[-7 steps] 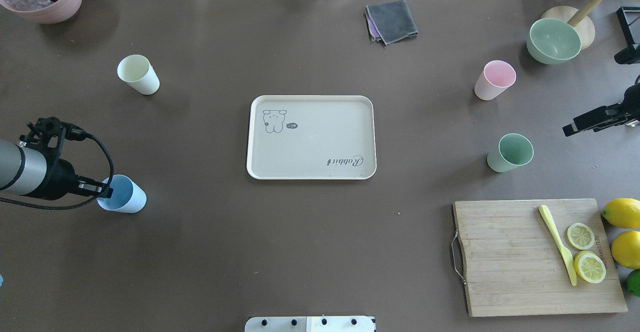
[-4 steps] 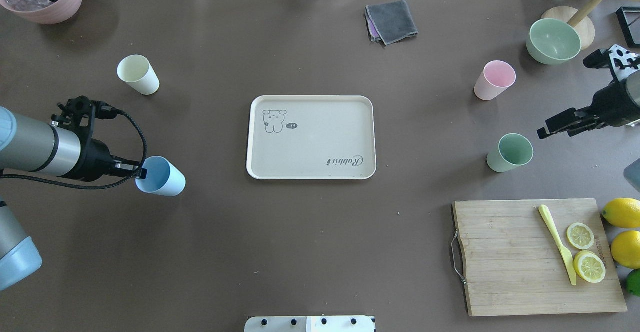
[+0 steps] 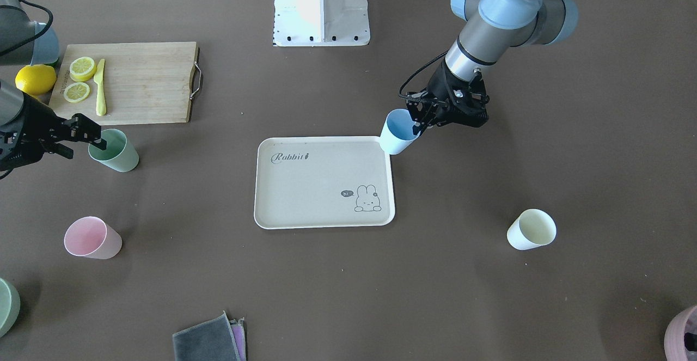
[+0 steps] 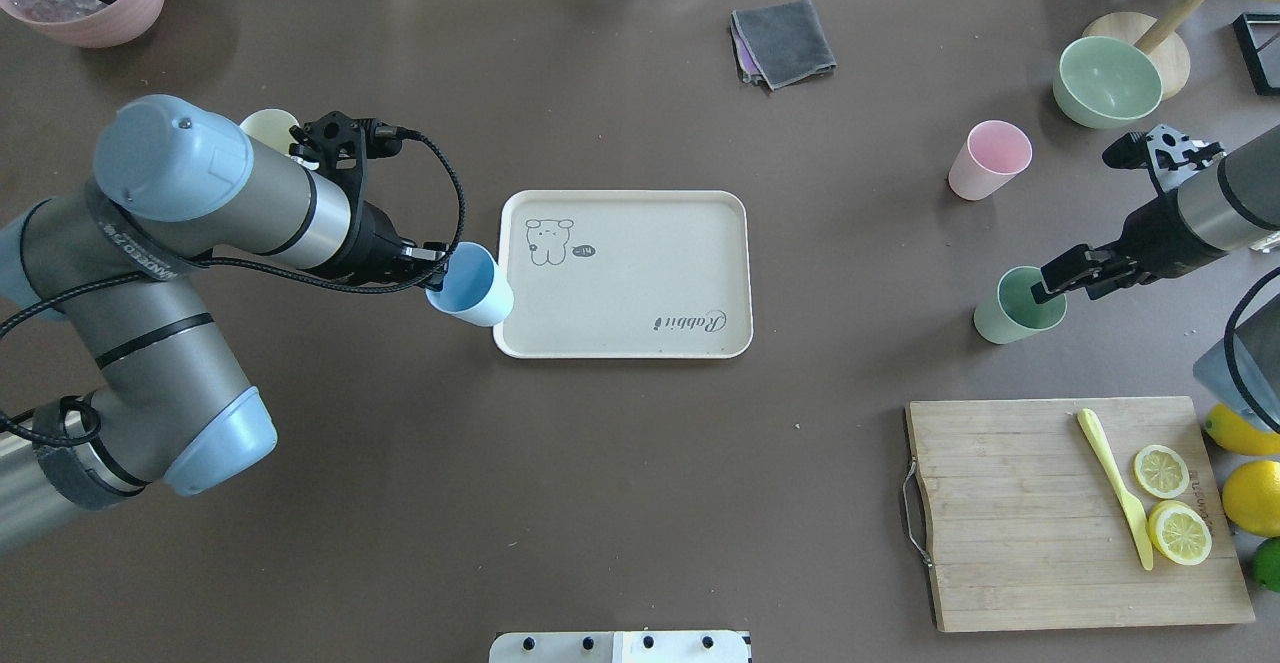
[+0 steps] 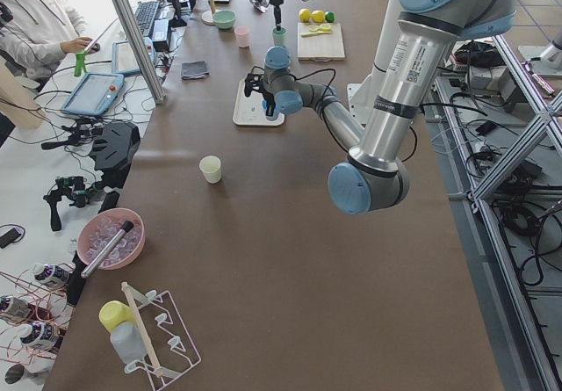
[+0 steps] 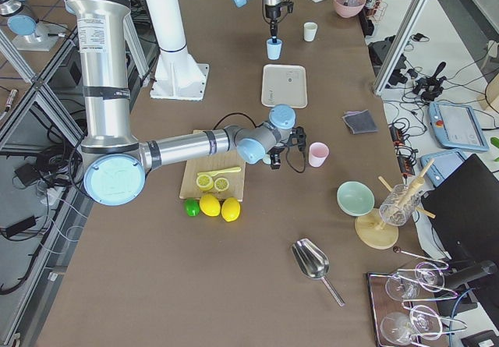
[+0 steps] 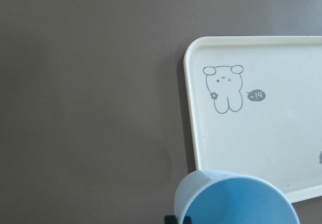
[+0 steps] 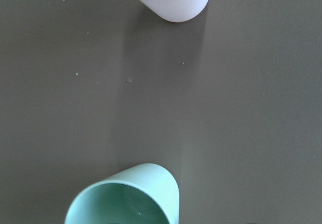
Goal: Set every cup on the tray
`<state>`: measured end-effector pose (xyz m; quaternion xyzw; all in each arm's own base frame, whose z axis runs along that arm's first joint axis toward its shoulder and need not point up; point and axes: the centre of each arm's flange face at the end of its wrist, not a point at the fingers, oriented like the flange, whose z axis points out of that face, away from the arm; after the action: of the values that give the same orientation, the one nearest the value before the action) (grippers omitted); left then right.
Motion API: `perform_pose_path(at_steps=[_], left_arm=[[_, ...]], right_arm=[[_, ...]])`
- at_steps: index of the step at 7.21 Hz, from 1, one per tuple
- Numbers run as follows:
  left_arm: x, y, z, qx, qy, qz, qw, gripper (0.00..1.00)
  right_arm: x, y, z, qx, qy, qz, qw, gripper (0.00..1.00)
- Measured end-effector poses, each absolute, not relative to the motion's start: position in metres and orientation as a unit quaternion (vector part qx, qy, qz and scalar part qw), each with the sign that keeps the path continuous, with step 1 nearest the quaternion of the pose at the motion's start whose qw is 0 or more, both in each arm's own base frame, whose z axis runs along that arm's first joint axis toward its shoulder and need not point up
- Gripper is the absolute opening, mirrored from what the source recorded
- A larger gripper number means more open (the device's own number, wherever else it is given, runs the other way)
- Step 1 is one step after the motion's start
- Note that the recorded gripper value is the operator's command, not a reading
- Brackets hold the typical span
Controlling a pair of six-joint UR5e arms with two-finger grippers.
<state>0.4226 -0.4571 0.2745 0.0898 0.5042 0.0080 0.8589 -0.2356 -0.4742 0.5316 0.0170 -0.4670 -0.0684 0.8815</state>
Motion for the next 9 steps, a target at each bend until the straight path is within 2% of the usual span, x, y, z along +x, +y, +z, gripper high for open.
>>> perform_pose_path(at_steps=[1, 3, 5, 7, 9], left_arm=[[0.435, -0.465, 0.271, 0.087, 0.501, 0.007, 0.861, 0.0], [0.463, -0.467, 0.269, 0.086, 0.493, 0.005, 0.866, 0.0], [0.48, -0.465, 0.265, 0.082, 0.49, -0.001, 0.868, 0.98], [0.482, -0.466, 0.26, 0.085, 0.492, -0.005, 0.867, 0.98], [0.464, -0.474, 0.257, 0.095, 0.495, -0.006, 0.864, 0.98]], right_arm=[[-0.241, -0.473, 0.534, 0.013, -0.466, -0.072, 0.882, 0.0], [-0.252, -0.475, 0.527, 0.007, -0.47, -0.079, 0.879, 0.0], [-0.267, -0.493, 0.493, -0.006, -0.483, -0.073, 0.873, 0.0], [-0.286, -0.529, 0.411, -0.025, -0.499, -0.055, 0.865, 0.0], [-0.346, -0.534, 0.325, -0.042, -0.502, -0.009, 0.864, 0.0]])
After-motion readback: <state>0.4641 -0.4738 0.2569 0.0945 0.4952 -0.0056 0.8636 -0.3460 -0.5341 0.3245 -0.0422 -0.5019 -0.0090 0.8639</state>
